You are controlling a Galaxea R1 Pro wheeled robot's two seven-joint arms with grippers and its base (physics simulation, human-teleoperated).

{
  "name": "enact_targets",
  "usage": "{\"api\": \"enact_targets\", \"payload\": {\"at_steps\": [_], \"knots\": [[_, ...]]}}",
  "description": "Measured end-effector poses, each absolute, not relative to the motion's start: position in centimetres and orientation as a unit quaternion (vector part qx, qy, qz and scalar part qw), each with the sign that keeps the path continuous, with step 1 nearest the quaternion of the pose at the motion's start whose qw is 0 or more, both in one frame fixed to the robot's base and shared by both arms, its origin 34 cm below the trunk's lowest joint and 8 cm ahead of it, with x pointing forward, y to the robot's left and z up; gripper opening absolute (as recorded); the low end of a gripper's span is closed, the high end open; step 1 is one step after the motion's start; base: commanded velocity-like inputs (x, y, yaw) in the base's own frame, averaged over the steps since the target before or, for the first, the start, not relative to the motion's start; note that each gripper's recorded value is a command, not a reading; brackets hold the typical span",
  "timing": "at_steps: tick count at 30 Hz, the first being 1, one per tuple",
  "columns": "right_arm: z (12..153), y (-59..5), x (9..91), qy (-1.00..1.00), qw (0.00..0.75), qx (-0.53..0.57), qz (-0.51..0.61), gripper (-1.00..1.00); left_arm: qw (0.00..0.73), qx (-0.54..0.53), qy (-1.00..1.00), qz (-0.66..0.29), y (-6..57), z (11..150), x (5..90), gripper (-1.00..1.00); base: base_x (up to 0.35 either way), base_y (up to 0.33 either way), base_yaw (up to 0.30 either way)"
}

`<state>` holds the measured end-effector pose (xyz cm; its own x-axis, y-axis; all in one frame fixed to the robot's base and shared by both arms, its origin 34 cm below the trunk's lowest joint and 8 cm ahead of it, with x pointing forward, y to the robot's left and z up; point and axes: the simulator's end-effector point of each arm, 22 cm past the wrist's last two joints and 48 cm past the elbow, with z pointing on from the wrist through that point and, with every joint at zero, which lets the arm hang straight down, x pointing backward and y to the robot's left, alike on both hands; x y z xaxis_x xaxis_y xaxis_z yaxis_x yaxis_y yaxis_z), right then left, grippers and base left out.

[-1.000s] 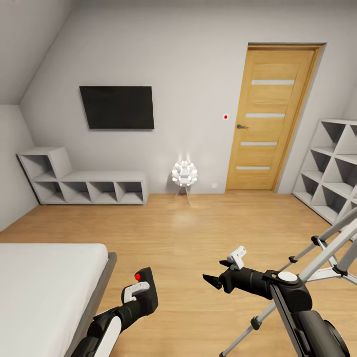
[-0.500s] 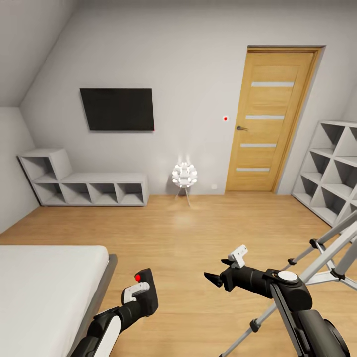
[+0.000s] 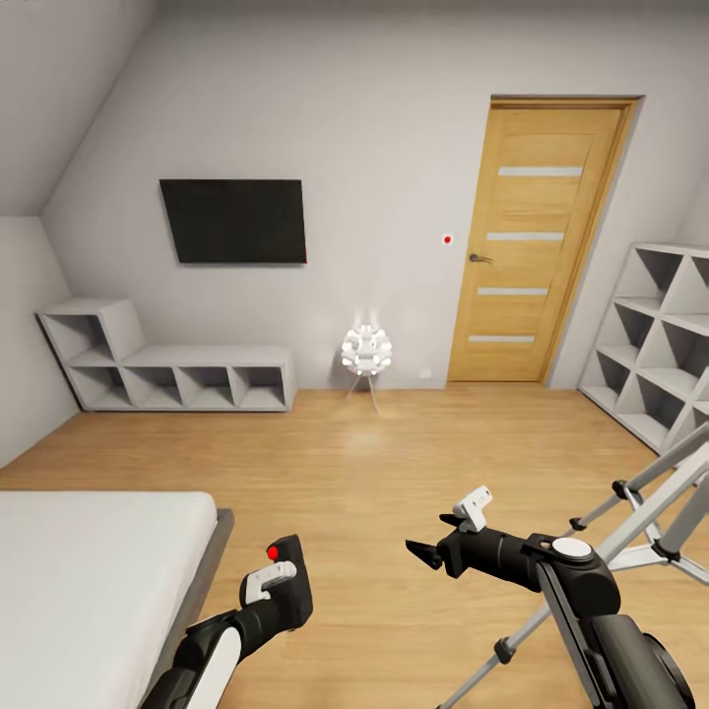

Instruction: Attach the digital camera to the camera tripod in the bedroom.

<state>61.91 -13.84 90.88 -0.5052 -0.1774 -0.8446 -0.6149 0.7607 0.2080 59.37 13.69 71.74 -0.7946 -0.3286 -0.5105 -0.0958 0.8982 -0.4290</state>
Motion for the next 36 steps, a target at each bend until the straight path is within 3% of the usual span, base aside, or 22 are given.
{"api": "enact_targets", "payload": {"at_steps": [36], "knots": [[95.9, -13.8, 61.5, 0.831, 0.436, -0.239, 0.251, 1.00, 0.295, -0.115, 0.929, -0.192, 13.7, 76.5, 58.8, -1.00, 0.000, 0.000, 0.000]]}}
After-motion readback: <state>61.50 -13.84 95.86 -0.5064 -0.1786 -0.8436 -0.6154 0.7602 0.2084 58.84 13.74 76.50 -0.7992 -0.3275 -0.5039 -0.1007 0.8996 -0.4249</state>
